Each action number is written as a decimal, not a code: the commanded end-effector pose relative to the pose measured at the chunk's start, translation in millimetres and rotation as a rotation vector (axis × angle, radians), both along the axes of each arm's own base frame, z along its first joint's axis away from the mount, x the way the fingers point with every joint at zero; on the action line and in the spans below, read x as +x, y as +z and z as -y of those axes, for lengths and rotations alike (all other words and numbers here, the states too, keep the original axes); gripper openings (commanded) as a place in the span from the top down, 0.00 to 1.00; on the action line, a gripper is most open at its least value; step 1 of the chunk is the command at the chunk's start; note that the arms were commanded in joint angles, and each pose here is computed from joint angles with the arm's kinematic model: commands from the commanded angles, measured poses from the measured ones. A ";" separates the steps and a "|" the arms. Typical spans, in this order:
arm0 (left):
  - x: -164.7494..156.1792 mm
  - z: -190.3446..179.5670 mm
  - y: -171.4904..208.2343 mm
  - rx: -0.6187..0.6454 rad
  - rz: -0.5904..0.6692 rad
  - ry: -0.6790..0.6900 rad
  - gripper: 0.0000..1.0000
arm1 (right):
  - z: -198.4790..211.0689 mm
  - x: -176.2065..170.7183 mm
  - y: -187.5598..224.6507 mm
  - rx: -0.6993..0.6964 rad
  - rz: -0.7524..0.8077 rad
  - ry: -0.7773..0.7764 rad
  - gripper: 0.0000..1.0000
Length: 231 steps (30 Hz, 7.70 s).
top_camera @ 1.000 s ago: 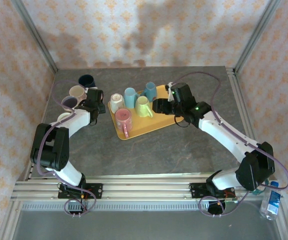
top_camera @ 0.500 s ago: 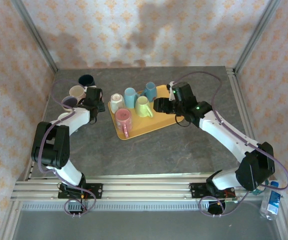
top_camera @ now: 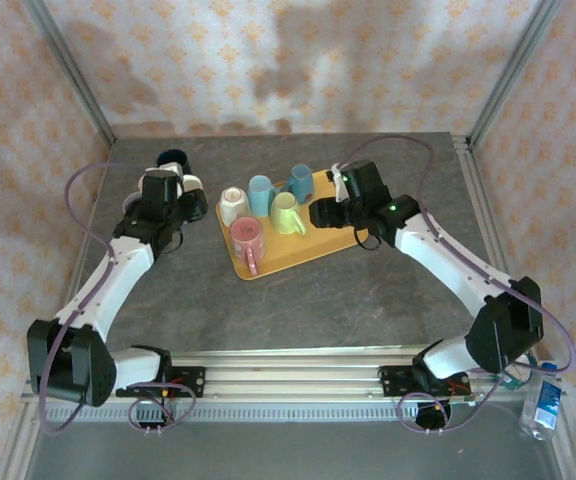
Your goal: Turn the mug right side up
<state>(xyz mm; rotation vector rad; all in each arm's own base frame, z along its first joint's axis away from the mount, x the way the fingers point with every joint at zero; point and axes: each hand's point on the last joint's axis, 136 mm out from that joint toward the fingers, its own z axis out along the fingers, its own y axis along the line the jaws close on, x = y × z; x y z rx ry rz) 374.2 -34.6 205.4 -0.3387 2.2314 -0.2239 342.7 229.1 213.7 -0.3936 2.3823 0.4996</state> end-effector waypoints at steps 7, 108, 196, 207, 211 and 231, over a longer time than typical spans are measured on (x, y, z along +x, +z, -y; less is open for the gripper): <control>-44.6 80.1 18.2 -0.368 -0.166 -0.342 0.45 | -3.6 17.5 -24.1 -0.190 -0.024 0.131 0.41; -46.8 167.3 163.5 -1.179 0.360 -0.384 0.44 | -71.6 -36.7 215.6 0.988 0.277 0.191 1.00; -43.8 153.7 213.9 -1.071 0.619 -0.302 1.00 | -102.3 -37.6 174.9 1.108 0.077 0.171 0.62; -52.0 129.7 213.9 -0.918 0.644 -0.234 1.00 | -98.7 -33.9 158.2 1.029 0.061 0.120 0.42; -46.9 119.4 204.6 -0.872 0.620 -0.206 1.00 | -88.5 -38.7 153.2 0.958 0.087 0.102 0.42; -71.7 56.4 136.5 -0.264 0.397 -0.174 1.00 | -15.4 -23.0 89.8 0.481 0.101 -0.086 0.41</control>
